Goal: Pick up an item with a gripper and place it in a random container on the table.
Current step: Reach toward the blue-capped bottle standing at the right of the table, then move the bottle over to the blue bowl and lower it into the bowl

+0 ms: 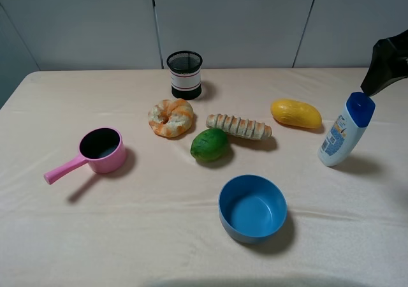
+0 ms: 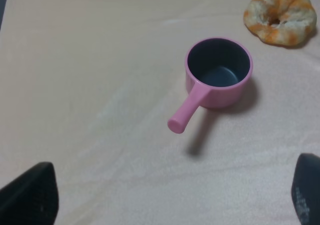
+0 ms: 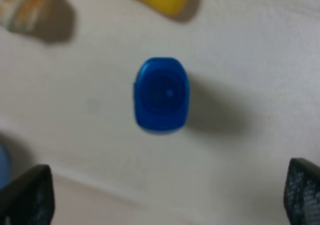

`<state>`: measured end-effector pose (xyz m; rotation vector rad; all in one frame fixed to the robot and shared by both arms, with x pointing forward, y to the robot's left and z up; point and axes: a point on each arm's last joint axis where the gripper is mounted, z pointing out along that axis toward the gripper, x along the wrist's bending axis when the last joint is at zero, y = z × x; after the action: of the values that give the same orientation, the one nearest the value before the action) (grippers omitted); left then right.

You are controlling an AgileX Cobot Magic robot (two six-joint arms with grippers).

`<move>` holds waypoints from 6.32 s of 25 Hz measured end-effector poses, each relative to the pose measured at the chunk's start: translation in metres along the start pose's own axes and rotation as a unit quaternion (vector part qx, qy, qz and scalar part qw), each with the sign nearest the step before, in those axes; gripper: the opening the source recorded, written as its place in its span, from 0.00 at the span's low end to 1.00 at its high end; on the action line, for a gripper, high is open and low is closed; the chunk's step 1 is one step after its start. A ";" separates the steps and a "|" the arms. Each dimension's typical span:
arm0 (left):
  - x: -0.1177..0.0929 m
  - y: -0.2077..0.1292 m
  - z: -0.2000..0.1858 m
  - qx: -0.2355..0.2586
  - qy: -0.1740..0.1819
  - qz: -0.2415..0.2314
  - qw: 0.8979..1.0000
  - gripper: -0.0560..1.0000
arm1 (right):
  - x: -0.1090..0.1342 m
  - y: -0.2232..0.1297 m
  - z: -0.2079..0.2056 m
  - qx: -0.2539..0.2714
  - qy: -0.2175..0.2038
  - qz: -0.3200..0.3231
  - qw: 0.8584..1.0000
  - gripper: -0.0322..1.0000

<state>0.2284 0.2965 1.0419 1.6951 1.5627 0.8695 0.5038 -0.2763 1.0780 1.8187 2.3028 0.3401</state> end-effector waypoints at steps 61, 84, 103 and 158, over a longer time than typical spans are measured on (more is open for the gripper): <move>0.000 0.000 0.000 0.000 0.000 0.000 1.000 0.95 | -0.013 0.028 0.121 0.093 0.006 -0.055 0.994 0.29; 0.000 0.000 0.000 0.000 0.000 0.000 1.000 0.95 | -0.009 0.016 0.083 0.114 0.010 -0.045 0.992 0.29; 0.000 0.000 0.000 0.000 0.000 0.000 1.000 0.95 | 0.015 -0.005 0.001 0.039 0.068 0.007 0.997 0.29; 0.000 0.000 0.000 0.000 0.000 0.000 1.000 0.95 | 0.189 -0.026 0.045 0.137 0.121 -0.136 0.974 0.29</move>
<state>0.2284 0.2965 1.0419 1.6951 1.5627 0.8695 0.4488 -0.0955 1.0263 1.6154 2.8516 0.2198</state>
